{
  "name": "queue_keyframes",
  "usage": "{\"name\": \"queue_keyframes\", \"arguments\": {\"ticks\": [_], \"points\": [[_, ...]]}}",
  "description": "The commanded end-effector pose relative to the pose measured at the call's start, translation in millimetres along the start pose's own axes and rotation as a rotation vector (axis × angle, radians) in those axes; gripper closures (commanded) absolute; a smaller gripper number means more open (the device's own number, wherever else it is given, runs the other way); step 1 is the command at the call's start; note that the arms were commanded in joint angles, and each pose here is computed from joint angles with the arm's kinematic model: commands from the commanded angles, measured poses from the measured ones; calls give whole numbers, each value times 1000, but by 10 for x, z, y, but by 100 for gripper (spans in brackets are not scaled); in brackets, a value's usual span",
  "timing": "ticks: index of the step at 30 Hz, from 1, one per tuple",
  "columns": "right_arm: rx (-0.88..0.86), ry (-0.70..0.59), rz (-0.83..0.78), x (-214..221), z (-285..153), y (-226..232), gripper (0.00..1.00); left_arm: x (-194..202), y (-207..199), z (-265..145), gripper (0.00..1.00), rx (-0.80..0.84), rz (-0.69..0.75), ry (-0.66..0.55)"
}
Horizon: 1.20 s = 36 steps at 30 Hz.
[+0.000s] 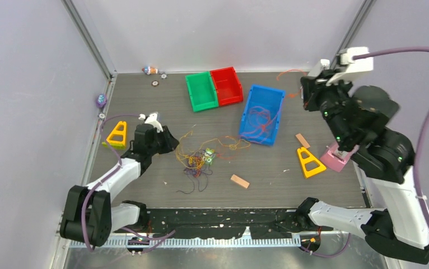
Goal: Untangle the cables
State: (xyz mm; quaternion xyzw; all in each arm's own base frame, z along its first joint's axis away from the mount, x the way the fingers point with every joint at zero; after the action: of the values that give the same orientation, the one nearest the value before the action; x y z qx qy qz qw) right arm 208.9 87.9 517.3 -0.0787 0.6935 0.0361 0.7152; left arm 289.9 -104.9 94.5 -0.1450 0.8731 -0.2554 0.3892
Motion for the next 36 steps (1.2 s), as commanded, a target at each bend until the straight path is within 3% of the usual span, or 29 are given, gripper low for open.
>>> {"name": "queue_keyframes", "arguments": {"ticks": [1,3,7,15,19,23,26,28,29,31,36], "points": [[-31,71,-25,247,53,103,95,-66,-417,-92,53,209,145,-66],[-36,87,-35,297,59,116,95,-1,-540,-109,39,232,225,-52],[-40,106,-50,343,59,122,95,126,-572,-44,32,149,311,25],[-31,114,-57,372,27,89,95,489,-506,185,32,21,347,334],[-24,122,-63,397,25,78,95,527,-351,253,35,-115,336,383],[-15,130,-65,423,37,75,95,622,-303,312,38,-149,326,467],[-6,145,-69,476,64,86,94,692,-308,347,43,-147,316,525],[8,162,-76,544,89,88,95,720,-333,357,55,-125,306,539],[15,171,-78,579,99,87,95,723,-343,356,66,-112,299,541],[42,221,-89,797,156,109,95,675,-329,348,99,-113,275,519],[140,343,-102,1368,247,89,95,287,-213,188,100,-103,151,290]]}}
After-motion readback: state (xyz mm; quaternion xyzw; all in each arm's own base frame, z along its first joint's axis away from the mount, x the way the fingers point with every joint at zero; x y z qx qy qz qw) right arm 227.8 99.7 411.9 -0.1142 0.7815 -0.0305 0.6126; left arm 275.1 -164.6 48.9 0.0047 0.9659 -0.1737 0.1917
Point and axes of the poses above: each gripper's point midway between its finger pads, its own z axis out along the fingers, its own y axis along the line the jaws close on, x = y × z, the point moved 3 cm from there along -z, back along the fingers, and after that the axes turned 10 degrees about -z, right-handed, at the moved point
